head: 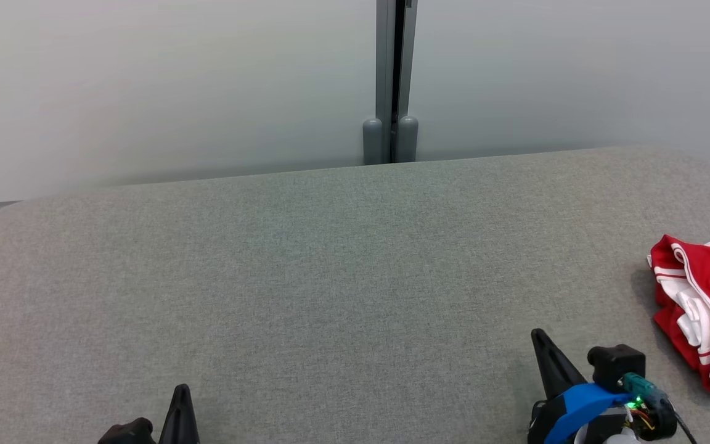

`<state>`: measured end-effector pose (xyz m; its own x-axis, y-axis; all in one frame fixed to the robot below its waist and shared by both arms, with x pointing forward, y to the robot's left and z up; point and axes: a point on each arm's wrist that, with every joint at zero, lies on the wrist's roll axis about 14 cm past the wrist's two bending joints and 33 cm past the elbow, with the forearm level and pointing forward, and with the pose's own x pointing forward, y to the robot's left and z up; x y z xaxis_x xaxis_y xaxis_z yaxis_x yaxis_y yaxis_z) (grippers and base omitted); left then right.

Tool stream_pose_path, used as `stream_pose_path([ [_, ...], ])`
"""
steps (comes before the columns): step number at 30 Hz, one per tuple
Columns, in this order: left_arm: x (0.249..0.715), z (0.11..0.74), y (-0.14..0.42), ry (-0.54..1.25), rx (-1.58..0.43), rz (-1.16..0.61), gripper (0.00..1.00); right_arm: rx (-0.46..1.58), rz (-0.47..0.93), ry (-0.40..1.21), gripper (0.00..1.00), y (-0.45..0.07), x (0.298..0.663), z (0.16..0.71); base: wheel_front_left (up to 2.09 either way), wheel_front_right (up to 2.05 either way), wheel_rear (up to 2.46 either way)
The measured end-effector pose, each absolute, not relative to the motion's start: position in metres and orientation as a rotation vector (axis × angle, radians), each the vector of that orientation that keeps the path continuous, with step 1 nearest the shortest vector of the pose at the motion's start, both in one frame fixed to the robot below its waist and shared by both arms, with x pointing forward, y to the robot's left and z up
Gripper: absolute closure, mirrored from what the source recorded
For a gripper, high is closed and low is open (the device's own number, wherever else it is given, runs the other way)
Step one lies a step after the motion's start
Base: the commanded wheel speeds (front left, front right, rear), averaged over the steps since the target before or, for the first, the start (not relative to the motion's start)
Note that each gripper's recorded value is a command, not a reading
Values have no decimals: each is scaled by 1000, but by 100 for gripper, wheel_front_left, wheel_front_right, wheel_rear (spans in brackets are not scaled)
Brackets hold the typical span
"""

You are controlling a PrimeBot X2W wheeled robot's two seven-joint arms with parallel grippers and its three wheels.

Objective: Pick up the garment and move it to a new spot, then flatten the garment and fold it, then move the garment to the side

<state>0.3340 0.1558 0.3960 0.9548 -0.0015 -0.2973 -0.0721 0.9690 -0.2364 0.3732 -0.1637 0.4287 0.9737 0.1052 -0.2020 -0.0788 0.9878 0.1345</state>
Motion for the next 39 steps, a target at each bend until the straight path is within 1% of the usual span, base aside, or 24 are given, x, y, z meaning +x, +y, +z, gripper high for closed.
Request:
stream_pose_path([
  [21, 345, 407, 170, 301, -602, 129, 100, 506, -28, 177, 100, -181, 379, 445, 0, 0, 0],
  [39, 359, 425, 176, 258, -852, 144, 100, 772, -72, 141, 100, -189, 384, 458, 0, 0, 0],
])
